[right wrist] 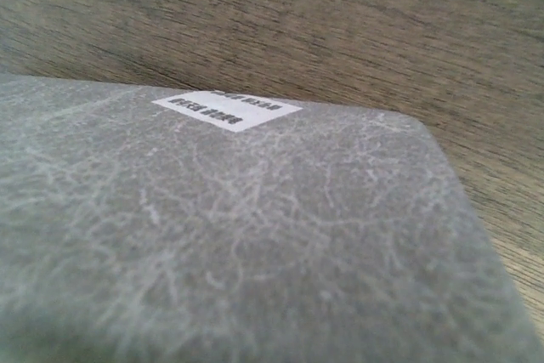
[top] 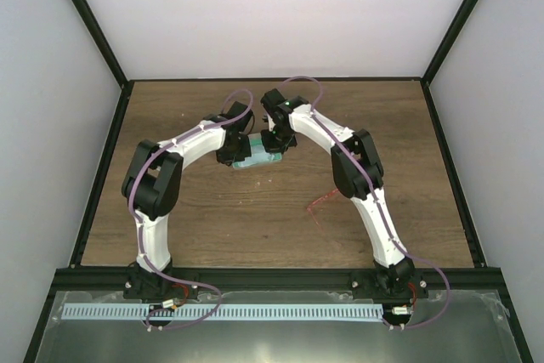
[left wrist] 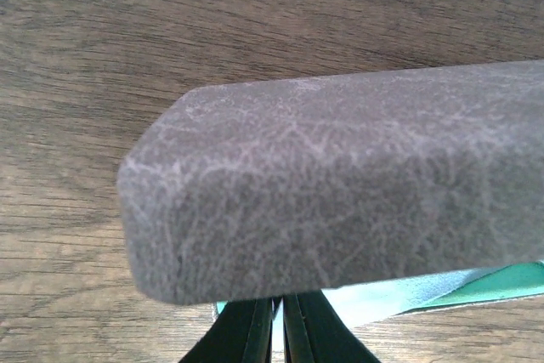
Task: Organize the sunglasses
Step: Place the glasses cleaning cloth in the sunglasses case.
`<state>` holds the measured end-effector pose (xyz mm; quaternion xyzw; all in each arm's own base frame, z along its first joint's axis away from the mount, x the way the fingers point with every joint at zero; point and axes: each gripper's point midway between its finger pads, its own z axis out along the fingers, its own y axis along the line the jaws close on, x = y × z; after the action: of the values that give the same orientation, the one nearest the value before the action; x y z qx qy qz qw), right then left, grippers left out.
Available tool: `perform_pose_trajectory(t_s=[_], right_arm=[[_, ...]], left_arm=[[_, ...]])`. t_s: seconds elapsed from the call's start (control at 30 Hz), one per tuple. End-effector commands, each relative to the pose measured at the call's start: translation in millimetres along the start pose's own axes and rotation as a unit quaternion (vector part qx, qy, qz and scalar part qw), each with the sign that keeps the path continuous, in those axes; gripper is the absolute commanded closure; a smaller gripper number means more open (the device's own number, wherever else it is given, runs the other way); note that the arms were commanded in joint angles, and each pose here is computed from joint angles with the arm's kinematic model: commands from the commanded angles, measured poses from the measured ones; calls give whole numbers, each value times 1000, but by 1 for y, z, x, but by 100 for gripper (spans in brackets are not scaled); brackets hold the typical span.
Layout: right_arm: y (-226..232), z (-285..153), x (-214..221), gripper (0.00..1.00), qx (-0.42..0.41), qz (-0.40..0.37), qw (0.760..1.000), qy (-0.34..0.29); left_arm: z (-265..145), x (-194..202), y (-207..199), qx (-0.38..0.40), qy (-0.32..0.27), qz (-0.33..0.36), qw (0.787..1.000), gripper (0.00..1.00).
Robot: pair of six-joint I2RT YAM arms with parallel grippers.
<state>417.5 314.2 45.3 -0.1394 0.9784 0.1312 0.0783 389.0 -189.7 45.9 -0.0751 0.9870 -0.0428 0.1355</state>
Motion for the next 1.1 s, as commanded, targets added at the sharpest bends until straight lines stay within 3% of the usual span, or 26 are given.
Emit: perform_pose_trajectory(t_s=[0.0, 0.27, 0.47, 0.6, 0.9, 1.07], right_arm=[[2, 0, -8, 99, -8, -4, 1000, -5], [1, 0, -10, 93, -4, -3, 1000, -9], [-5, -10, -17, 77, 16, 1, 1000, -27], [-6, -22, -24, 73, 25, 4, 999, -46], [10, -48, -25, 72, -12, 5, 998, -68], [22, -49, -17, 85, -38, 1, 997, -63]], left_arm=[[3, -5, 3, -6, -2, 2, 1000, 96], [11, -2, 5, -10, 8, 1, 1000, 96], [14, -1, 4, -7, 14, 2, 1000, 96], [15, 0, 3, -7, 17, 4, 1000, 95], [7, -5, -2, 6, 10, 3, 1000, 71], [-4, -10, -3, 7, -1, 4, 1000, 69]])
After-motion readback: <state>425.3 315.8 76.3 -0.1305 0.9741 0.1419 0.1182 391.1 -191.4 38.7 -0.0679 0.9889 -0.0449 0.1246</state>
